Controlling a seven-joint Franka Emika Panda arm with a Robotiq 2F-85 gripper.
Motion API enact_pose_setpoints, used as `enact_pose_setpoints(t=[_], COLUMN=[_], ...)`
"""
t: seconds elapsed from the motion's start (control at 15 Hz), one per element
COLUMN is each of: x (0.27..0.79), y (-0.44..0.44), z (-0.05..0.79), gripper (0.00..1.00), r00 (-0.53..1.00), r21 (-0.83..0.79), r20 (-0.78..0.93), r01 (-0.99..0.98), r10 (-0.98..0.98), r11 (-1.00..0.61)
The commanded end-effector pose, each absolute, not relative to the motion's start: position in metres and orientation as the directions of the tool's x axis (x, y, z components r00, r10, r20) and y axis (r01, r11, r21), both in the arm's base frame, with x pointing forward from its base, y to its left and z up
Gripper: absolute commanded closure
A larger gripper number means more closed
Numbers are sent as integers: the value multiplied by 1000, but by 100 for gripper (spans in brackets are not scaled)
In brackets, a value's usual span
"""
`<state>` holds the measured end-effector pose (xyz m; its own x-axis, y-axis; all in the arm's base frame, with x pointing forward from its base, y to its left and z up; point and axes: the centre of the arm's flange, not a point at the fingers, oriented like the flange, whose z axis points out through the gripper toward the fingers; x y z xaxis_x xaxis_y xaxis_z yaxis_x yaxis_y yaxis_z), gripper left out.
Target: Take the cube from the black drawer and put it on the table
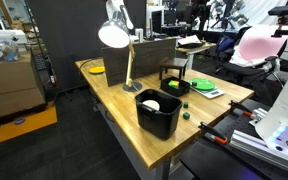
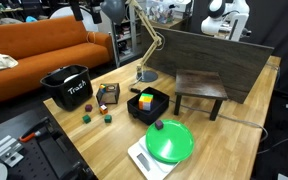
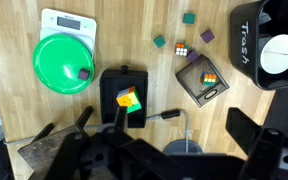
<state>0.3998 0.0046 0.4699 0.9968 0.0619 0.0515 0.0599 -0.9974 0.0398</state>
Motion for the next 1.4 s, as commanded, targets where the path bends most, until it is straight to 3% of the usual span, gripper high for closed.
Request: enact_pose_setpoints(t=[0.0, 1.33], x=[400, 405], y=[5, 28], z=[470, 388], gripper=[0, 0], r00=[997, 966], r21=[40, -4], r20=[51, -145], r01=[60, 216], r10=[62, 215], r11=[-997, -976])
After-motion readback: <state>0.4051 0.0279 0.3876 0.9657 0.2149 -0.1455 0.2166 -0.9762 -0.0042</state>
